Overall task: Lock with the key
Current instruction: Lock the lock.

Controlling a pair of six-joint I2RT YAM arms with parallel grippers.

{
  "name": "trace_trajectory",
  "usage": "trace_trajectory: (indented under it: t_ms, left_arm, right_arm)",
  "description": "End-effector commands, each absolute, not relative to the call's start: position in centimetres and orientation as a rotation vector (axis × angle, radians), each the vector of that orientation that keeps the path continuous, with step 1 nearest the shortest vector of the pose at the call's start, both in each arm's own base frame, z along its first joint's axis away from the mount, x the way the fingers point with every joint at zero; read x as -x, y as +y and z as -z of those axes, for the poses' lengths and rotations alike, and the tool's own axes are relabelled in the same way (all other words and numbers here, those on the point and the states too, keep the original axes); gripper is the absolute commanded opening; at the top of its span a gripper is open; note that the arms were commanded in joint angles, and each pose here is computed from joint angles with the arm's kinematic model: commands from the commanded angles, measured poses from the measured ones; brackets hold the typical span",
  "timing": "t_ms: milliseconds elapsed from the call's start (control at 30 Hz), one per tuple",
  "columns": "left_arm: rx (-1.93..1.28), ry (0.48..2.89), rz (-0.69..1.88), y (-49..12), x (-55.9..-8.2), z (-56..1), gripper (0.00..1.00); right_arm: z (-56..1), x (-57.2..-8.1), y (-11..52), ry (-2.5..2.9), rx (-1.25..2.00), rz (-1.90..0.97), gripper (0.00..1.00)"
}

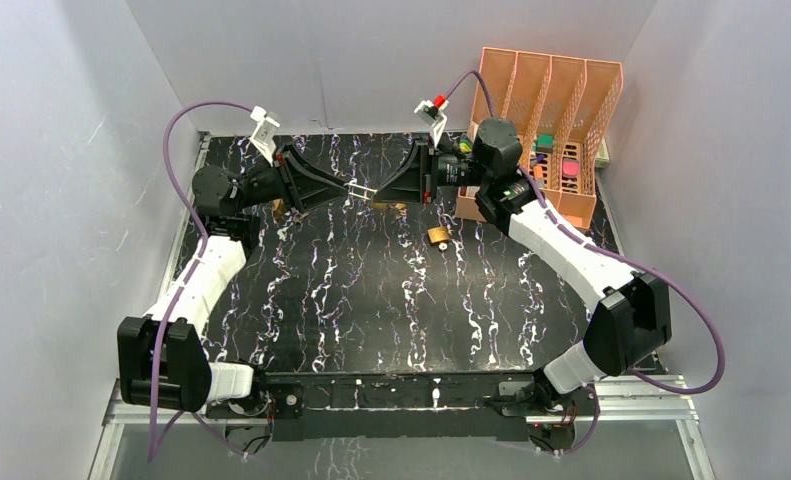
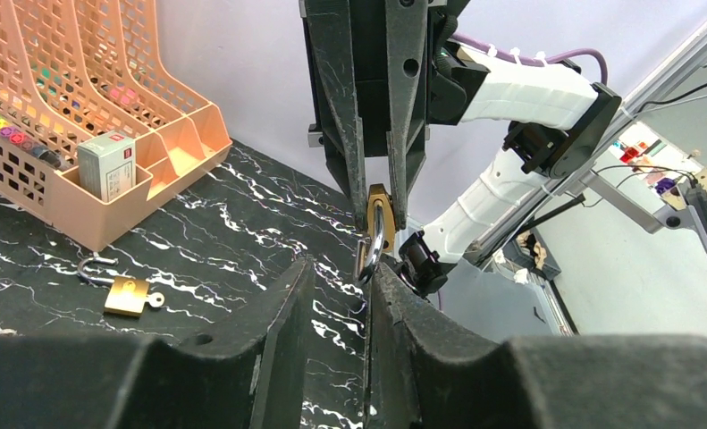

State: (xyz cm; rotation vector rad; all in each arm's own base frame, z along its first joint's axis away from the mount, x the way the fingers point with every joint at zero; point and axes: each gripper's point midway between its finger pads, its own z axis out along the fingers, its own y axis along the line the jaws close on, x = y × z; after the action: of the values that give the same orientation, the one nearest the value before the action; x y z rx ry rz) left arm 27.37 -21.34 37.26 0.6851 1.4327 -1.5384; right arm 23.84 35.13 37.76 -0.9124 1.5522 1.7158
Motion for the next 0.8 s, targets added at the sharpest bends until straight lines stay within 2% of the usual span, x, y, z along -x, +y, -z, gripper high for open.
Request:
trace_trajectory:
  t_ms: [0, 300, 633, 733, 767]
  left_arm:
    - [-0.755, 1.375, 1.523, -21.5, -26.5, -39.2, 0.28]
    - [-0.786, 1.358, 1.521, -21.7, -25.9, -39.2, 0.25]
    - [-0.787, 1.364, 1.551, -22.3, -25.6, -39.2, 0.28]
    - [-0.806, 1.362, 1.563, -22.6, -25.3, -39.3, 0.15]
    - [-0.810, 1.363, 1.569, -22.7, -25.3, -39.3, 0.05]
  right_arm:
    - [-40.2, -23.3, 35.0, 1.438, 0.963, -1.702, 0.00]
    - [-39.7, -23.2, 34.9, 1.451, 0.965, -1.700, 0.00]
    - [-39.1, -23.4, 35.0, 1.473, 0.962, -1.689, 0.00]
    - [-39.0, -23.6, 35.0, 1.477, 0.956, -1.676, 0.00]
    - [-38.9, -23.7, 35.1, 1.481, 0.953, -1.670, 0.00]
